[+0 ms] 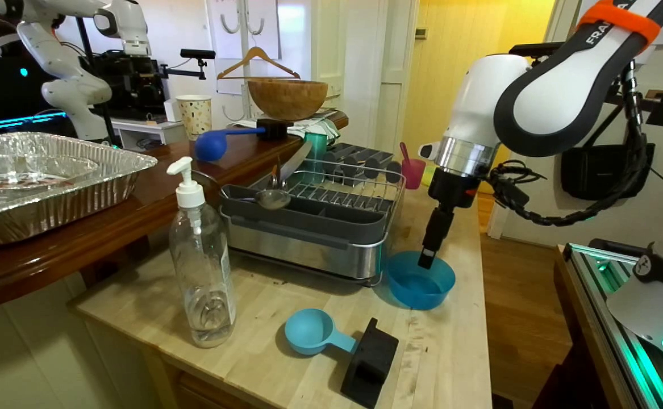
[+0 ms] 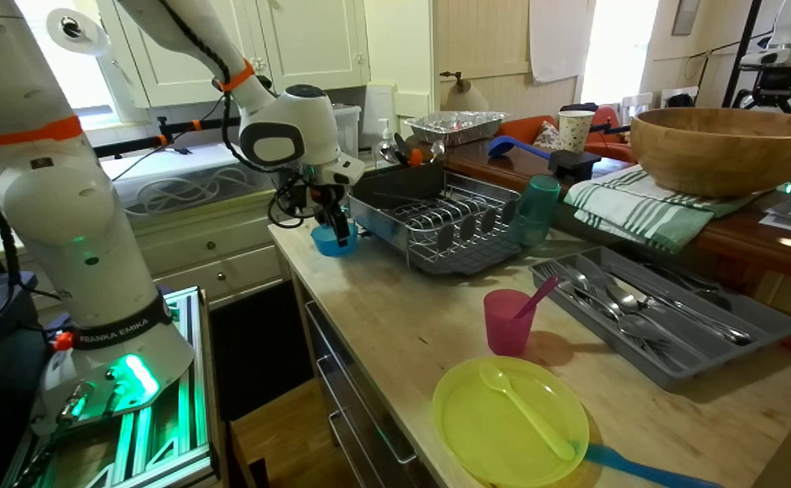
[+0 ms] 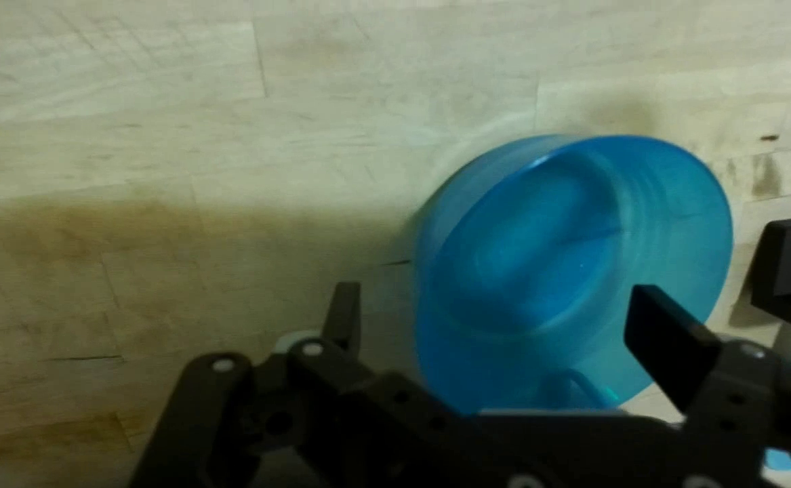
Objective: Put the blue bowl on the drying rack
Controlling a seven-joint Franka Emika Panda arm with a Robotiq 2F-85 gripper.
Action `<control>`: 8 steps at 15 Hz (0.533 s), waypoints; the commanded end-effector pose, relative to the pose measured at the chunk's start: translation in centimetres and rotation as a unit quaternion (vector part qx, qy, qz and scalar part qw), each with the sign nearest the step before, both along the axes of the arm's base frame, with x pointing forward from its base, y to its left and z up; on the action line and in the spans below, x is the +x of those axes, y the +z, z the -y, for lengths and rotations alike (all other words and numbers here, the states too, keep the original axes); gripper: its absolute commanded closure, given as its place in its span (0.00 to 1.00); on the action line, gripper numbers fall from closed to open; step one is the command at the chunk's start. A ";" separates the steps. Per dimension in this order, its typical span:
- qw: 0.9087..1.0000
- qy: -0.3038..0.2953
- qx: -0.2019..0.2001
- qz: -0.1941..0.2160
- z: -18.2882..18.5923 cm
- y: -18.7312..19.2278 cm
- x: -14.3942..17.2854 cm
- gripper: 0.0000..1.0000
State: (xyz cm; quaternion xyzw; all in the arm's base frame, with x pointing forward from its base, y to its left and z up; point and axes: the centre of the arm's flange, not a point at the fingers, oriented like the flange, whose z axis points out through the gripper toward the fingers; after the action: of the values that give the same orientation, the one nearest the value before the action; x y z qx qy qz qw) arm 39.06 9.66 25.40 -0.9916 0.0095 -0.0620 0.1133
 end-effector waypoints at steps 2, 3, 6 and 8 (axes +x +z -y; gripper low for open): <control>1.000 -0.003 0.008 0.003 -0.3 -2.7 0.4 0.26; 1.000 -0.004 0.008 0.004 -0.3 -3.0 0.4 0.34; 1.000 -0.005 0.006 0.002 -0.4 -3.5 0.5 0.58; 1.000 0.002 0.005 -0.007 -0.3 -3.6 0.6 0.73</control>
State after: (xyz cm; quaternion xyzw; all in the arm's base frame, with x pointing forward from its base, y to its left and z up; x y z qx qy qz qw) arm 39.24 9.77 23.12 -0.9912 0.0144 -0.0560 0.1188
